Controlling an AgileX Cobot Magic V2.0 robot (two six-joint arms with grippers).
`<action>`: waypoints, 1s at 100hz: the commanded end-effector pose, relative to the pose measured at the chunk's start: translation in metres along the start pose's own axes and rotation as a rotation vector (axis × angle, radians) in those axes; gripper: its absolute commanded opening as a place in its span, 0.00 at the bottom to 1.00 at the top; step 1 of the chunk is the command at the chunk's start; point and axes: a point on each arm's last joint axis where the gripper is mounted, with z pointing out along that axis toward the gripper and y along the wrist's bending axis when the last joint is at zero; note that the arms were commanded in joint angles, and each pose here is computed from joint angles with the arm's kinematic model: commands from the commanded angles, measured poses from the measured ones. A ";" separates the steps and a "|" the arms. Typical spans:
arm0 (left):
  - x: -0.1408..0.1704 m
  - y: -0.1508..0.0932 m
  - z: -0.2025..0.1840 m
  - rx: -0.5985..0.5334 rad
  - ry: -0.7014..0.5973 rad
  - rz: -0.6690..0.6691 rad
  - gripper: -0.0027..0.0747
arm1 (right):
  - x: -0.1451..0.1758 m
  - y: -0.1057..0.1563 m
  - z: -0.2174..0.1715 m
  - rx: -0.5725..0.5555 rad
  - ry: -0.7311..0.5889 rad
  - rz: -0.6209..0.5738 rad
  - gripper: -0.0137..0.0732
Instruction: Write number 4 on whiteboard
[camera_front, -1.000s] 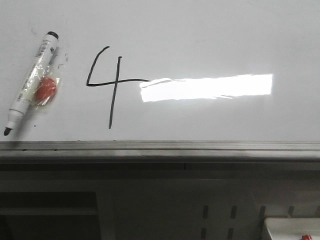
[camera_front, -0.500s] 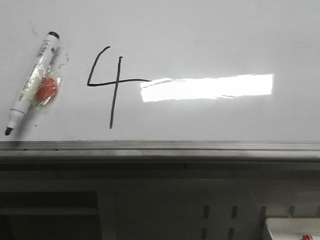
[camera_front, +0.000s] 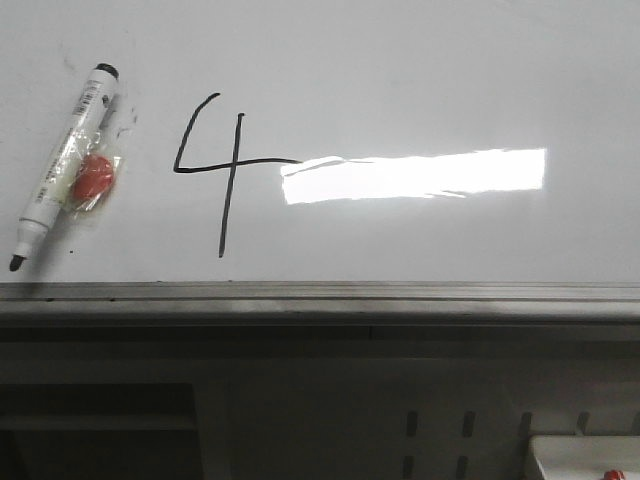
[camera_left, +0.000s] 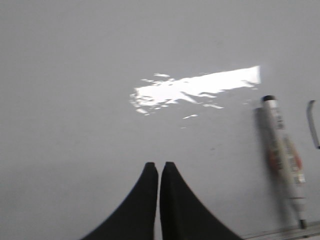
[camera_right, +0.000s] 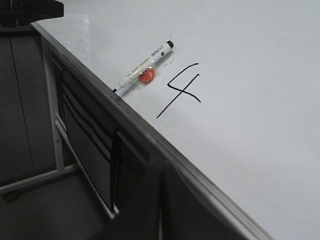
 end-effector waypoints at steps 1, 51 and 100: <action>0.002 0.004 -0.002 -0.089 -0.051 -0.007 0.01 | -0.014 -0.003 -0.002 0.024 -0.089 -0.014 0.08; 0.070 0.006 0.008 -0.168 0.121 -0.138 0.01 | -0.014 -0.003 -0.002 0.024 -0.089 -0.014 0.08; 0.074 0.005 0.007 -0.167 0.163 -0.142 0.01 | -0.014 -0.003 -0.002 0.024 -0.089 -0.014 0.08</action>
